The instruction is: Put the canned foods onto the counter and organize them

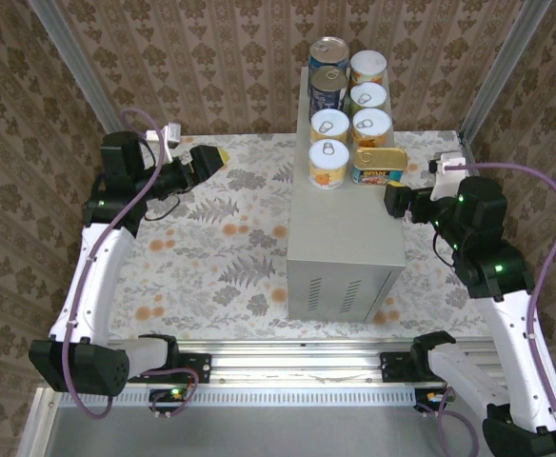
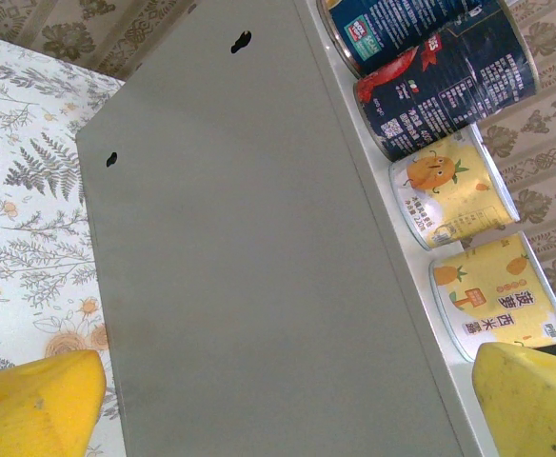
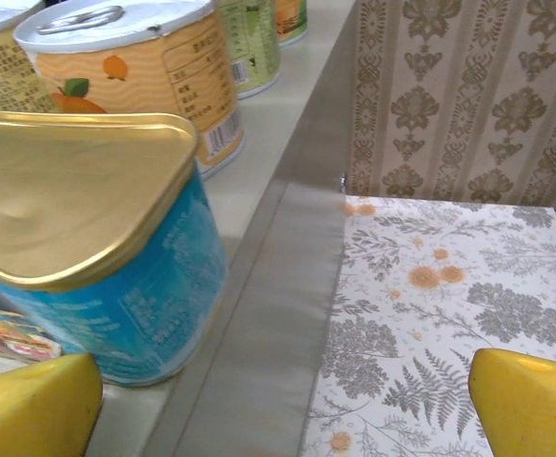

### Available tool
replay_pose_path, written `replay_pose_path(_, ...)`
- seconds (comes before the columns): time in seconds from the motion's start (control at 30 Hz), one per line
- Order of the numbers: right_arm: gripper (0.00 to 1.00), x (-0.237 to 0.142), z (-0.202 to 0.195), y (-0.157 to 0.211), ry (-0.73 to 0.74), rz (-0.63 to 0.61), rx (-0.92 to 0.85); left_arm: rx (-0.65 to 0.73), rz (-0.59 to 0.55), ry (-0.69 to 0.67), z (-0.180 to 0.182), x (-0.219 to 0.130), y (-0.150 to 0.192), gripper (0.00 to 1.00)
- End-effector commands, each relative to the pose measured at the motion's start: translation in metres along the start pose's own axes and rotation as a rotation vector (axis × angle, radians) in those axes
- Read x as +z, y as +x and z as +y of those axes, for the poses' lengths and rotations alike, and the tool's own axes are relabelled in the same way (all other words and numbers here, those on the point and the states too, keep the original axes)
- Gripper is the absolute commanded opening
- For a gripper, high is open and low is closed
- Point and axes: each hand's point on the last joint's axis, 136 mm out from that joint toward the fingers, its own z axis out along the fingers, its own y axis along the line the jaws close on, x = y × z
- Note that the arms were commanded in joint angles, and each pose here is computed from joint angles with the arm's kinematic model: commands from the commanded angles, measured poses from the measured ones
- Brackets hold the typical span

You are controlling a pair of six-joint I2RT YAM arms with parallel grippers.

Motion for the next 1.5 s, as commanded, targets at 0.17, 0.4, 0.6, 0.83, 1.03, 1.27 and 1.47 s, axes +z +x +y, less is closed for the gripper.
replay_pose_path(0.17,1.0,-0.016,-0.026,0.023,0.098,0.064,0.047,0.052,-0.016,0.022,-0.012,-0.003,-0.005,1.0)
replay_pose_path(0.4,1.0,-0.023,-0.047,0.021,0.174,0.057,0.119,0.055,-0.013,0.027,-0.014,-0.002,-0.004,1.0)
replay_pose_path(0.6,1.0,-0.007,-0.056,0.01,0.154,0.021,0.175,0.057,-0.012,0.026,-0.015,-0.003,-0.003,1.0)
replay_pose_path(0.83,1.0,0.018,-0.054,-0.012,0.09,-0.039,0.152,0.062,-0.011,0.014,-0.014,-0.004,-0.003,1.0)
replay_pose_path(1.03,1.0,0.036,-0.054,-0.02,0.06,-0.034,0.14,0.063,-0.012,0.01,-0.012,-0.003,-0.004,1.0)
replay_pose_path(1.27,1.0,0.042,-0.052,-0.02,0.04,-0.039,0.115,0.06,-0.009,0.01,-0.011,0.0,-0.006,1.0)
replay_pose_path(1.47,1.0,0.044,-0.047,-0.02,0.012,-0.043,0.107,0.06,-0.01,0.013,-0.01,0.001,-0.008,1.0)
